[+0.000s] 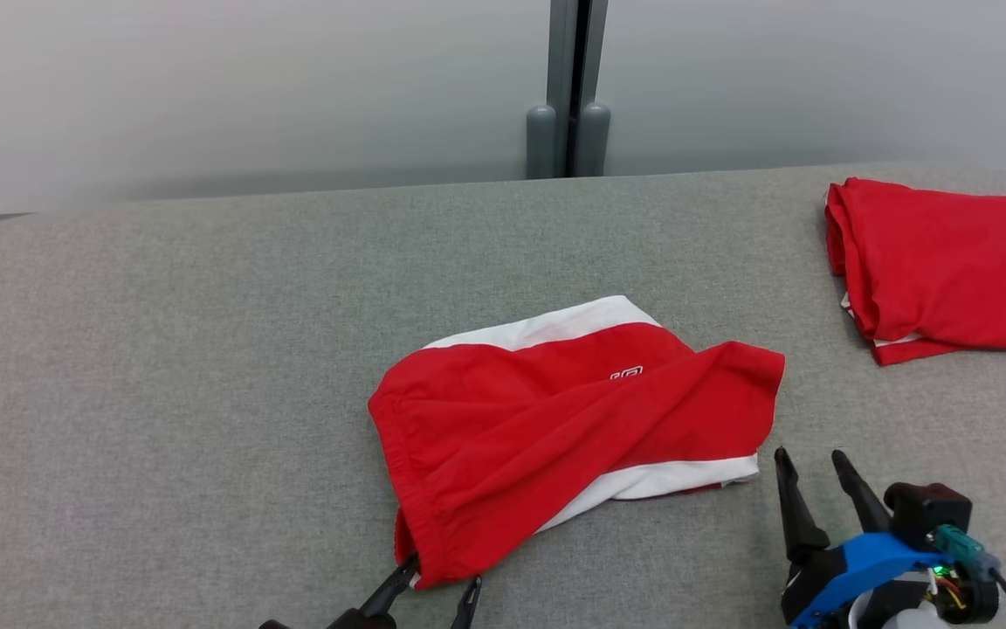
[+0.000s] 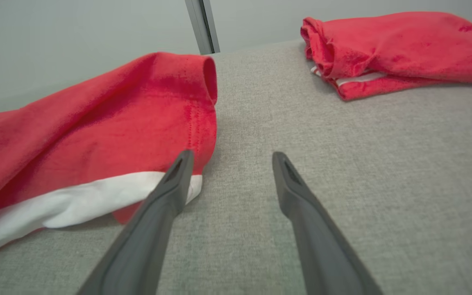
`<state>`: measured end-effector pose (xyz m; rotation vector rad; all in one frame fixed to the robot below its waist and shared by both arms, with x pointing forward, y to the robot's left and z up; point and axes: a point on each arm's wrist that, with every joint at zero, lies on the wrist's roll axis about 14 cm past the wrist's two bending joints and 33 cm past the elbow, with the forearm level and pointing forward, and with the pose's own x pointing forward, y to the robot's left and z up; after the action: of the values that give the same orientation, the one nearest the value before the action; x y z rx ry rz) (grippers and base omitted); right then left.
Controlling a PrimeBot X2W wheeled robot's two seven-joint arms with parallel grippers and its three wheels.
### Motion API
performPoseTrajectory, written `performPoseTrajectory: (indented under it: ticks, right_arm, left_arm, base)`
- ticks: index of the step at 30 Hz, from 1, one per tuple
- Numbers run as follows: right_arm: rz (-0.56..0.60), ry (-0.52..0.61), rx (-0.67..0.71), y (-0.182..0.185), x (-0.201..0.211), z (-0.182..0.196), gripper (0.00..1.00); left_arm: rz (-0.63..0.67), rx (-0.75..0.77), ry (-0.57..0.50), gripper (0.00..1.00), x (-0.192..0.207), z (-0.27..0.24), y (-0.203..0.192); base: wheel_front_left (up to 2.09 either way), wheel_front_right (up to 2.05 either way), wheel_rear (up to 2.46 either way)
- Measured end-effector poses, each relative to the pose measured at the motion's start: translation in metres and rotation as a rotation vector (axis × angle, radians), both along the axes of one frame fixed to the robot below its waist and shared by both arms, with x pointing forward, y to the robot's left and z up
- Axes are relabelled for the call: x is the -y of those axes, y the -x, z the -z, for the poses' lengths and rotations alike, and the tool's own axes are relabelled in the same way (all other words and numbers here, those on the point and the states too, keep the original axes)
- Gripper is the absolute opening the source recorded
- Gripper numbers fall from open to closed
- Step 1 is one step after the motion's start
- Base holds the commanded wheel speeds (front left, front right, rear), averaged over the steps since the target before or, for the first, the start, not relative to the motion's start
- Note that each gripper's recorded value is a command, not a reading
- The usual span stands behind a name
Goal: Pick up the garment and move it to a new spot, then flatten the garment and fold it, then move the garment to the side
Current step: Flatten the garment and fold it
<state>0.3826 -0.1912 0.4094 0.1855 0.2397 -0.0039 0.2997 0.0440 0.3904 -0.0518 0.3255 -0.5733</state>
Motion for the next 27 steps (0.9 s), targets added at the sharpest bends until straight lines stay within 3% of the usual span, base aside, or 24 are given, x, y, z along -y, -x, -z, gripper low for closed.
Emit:
performPoseTrajectory:
  ticks: [17, 18, 19, 20, 21, 22, 23, 27]
  right_arm:
    - [-0.112, -0.108, -0.141, -0.002, -0.053, 0.038, 1.0]
    - [-0.122, -0.116, -0.144, -0.003, -0.056, 0.038, 0.89]
    - [-0.13, -0.127, -0.144, -0.004, -0.06, 0.038, 0.47]
    - [-0.132, -0.135, -0.144, -0.004, -0.063, 0.038, 0.32]
    - [-0.133, -0.138, -0.144, -0.004, -0.064, 0.038, 0.0]
    - [-0.131, -0.142, -0.143, -0.004, -0.063, 0.037, 0.0]
    - [-0.13, -0.143, -0.141, -0.005, -0.063, 0.036, 0.0]
    - [-0.114, -0.142, -0.093, -0.011, -0.059, 0.023, 0.0]
  left_arm:
    - [0.026, -0.047, -0.044, 1.0, 0.0, 0.019, -0.015]
    - [0.029, -0.047, -0.043, 1.0, 0.001, 0.019, -0.015]
    - [0.033, -0.051, -0.04, 1.0, 0.003, 0.019, -0.015]
    - [0.036, -0.056, -0.038, 0.89, 0.004, 0.02, -0.014]
    - [0.036, -0.062, -0.034, 0.36, 0.005, 0.021, -0.013]
    - [0.035, -0.065, -0.029, 0.12, 0.006, 0.021, -0.014]
    - [0.035, -0.064, -0.026, 0.0, 0.007, 0.02, -0.015]
    - [0.054, -0.056, 0.0, 0.0, 0.016, 0.014, -0.014]
  base:
    - [0.0, 0.0, 0.0]
    - [0.0, 0.0, 0.0]
    - [0.0, 0.0, 0.0]
    - [0.0, 0.0, 0.0]
    - [0.0, 0.0, 0.0]
    - [0.0, 0.0, 0.0]
    - [0.0, 0.0, 0.0]
    - [0.0, 0.0, 0.0]
